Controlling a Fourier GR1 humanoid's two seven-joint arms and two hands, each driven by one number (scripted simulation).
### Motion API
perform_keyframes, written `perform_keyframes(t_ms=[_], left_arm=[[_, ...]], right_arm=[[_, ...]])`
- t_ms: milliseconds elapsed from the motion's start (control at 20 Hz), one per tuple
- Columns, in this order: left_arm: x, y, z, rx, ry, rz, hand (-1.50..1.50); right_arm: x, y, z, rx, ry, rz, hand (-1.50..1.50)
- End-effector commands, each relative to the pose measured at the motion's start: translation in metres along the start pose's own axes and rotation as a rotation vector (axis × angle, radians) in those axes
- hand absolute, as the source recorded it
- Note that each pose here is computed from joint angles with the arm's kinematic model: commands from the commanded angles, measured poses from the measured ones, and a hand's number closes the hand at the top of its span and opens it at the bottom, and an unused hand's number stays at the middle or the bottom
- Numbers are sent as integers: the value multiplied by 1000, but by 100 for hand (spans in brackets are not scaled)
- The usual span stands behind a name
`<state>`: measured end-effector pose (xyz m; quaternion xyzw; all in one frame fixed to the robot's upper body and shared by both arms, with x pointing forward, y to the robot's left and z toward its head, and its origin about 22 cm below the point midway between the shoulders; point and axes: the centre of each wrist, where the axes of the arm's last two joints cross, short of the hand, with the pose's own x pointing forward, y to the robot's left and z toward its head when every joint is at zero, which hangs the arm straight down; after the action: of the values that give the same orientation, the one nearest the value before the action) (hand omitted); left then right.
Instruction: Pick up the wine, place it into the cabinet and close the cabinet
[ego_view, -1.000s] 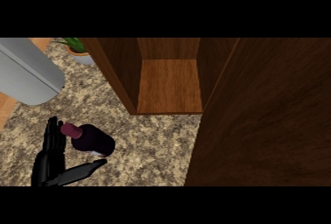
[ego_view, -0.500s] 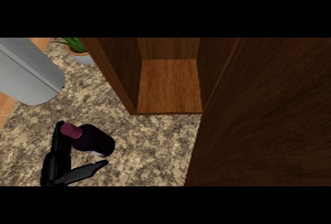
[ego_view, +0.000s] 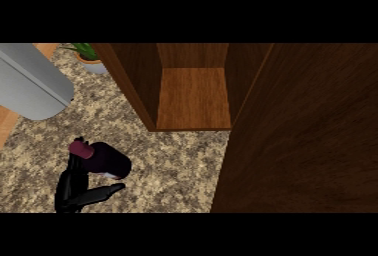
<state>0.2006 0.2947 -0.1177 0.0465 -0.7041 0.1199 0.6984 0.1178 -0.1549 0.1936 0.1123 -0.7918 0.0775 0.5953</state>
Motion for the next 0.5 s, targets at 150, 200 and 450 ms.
perform_keyframes(t_ms=[150, 200, 450], left_arm=[[-12, 4, -3, -29, -2, 15, -150], [-31, -18, -7, -23, -7, 26, -150], [-25, -16, -11, 7, -57, 77, -150]], right_arm=[[26, -2, 34, -19, -104, 13, -150], [25, -9, 23, -6, -91, 24, -150], [41, -12, 34, -18, -109, 18, -150]])
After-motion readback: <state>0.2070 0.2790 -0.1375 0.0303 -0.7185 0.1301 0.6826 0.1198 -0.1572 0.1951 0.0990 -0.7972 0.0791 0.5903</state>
